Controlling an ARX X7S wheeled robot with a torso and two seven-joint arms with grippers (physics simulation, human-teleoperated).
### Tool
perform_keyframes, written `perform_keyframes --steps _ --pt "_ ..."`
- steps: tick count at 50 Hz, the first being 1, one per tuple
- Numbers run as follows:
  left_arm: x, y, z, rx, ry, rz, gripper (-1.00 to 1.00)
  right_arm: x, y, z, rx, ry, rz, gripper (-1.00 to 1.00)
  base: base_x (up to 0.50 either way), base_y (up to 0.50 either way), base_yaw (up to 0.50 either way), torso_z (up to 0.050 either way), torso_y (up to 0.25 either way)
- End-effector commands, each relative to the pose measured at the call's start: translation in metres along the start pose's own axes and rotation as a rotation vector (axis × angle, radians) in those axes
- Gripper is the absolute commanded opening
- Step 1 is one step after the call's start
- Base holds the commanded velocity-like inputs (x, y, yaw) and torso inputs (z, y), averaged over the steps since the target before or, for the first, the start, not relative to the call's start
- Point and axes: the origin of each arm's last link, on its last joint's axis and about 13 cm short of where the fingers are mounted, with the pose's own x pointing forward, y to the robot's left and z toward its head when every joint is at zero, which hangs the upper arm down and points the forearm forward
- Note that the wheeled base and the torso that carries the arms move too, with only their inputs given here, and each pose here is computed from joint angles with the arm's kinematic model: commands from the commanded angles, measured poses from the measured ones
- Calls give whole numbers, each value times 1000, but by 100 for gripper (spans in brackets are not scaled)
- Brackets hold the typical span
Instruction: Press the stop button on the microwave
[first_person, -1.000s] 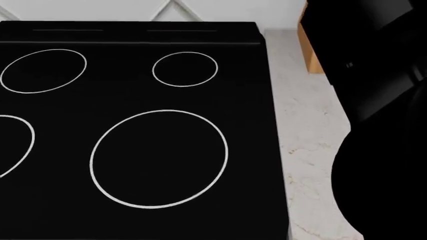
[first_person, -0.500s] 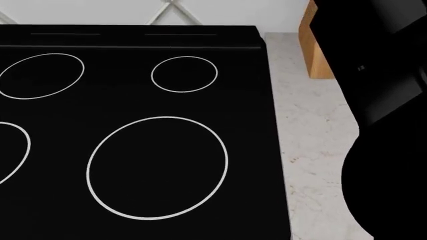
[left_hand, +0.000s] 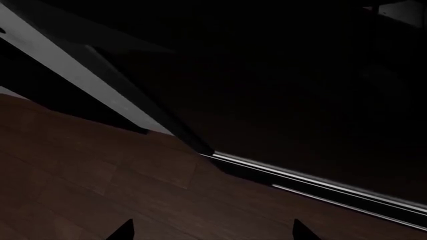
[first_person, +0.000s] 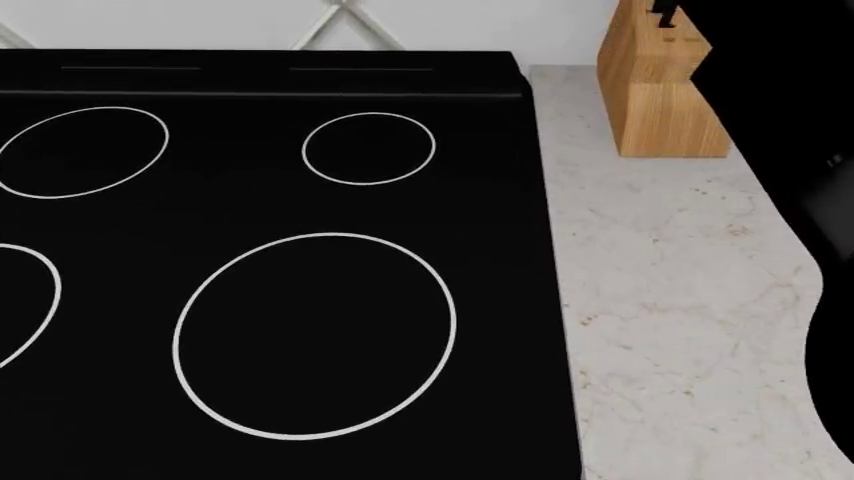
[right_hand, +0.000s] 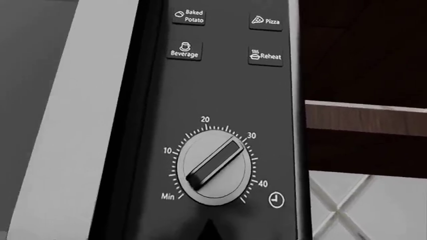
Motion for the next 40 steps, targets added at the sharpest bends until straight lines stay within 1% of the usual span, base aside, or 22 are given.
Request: perform_keyframes --steps 1,11,14,19,29,40 --pt "0 0 0 0 0 0 100 -10 2 6 -5 -14 10 -100 0 0 0 0 0" --pt "0 0 0 0 0 0 100 -22 -1 6 -16 -7 5 -100 0 0 0 0 0" --pt "0 0 0 0 0 0 100 -29 -3 3 -31 14 2 -100 0 0 0 0 0" --pt "0 0 0 0 0 0 100 -34 -5 -3 -27 51 -8 -100 0 0 0 0 0" --pt "0 0 0 0 0 0 100 -43 -5 -13 -49 90 -21 -100 0 0 0 0 0" --pt "0 0 0 0 0 0 100 -50 -6 -17 -53 120 -31 -100 0 0 0 0 0"
